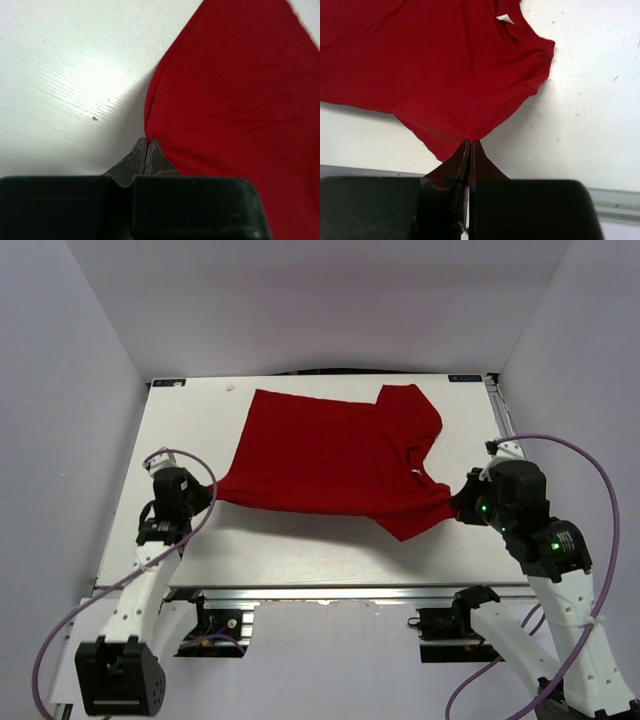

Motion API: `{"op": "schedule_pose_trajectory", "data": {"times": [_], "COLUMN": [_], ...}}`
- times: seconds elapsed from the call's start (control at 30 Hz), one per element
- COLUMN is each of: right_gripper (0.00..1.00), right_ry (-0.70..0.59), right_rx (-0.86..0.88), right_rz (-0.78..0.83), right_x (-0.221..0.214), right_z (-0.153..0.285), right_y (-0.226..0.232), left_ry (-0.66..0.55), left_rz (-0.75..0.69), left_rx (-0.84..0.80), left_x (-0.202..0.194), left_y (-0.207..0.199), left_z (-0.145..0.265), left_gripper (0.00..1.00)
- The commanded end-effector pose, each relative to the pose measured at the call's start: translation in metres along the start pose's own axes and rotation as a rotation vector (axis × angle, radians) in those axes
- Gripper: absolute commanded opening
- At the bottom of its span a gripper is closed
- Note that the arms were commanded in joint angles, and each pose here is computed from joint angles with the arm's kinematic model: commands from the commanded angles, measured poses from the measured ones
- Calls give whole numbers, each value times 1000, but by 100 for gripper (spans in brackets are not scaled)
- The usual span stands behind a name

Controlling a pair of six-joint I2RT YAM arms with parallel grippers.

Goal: Fold and stack the t-shirts
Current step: Flatten out the tshirt

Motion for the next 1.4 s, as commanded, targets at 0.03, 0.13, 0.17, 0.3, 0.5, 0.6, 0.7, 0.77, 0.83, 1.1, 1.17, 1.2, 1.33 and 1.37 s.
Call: {"op": "schedule_pose_trajectory", "data": {"times": [0.03,0.13,0.17,0.3,0.5,0.6,0.7,0.77,0.83,1.1,1.17,1.2,1.33,1.37], "right_gripper": [0,0,0,0,0,0,0,0,0,0,0,0,0,0], "right_ry": [45,105,124,235,410,494,490,501,512,510,510,508,512,483], "right_rx": [17,52,57,106,143,78,71,80,59,17,9,8,14,25], "right_rz": [-126,-205,-231,-316,-344,-315,-316,-319,-312,-294,-294,-292,-267,-236], "right_x": [-1,-16,-22,-53,-77,-91,-92,-95,-100,-106,-106,-105,-104,-98], "right_z": [29,34,35,42,38,18,2,-5,-13,-32,-34,-34,-42,-49], "right_y": [7,15,16,26,35,28,27,29,26,21,20,20,20,19], "left_ry": [-94,-95,-89,-118,-58,-36,-24,-12,-6,-5,-1,0,-26,-38], "left_rz": [22,25,26,53,75,69,74,70,57,56,57,57,55,58], "left_rx": [1,2,0,27,8,37,37,44,51,126,133,126,93,95], "left_x": [19,18,18,25,16,9,7,6,5,3,1,1,6,9], "left_y": [-3,-1,-1,-2,-4,4,4,4,5,15,17,16,10,9], "left_z": [27,36,38,47,49,46,44,42,40,27,25,25,26,25], "left_gripper": [0,0,0,0,0,0,0,0,0,0,0,0,0,0]}}
Point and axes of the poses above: each gripper's point midway between its finger pads, its own z axis back along the fingers, its own y axis along the line the jaws close on, x = y × z, the point moved 5 cm from there along z, back along the fingers, and after that the axes turned 14 degrees about z, right-handed, at the moved point
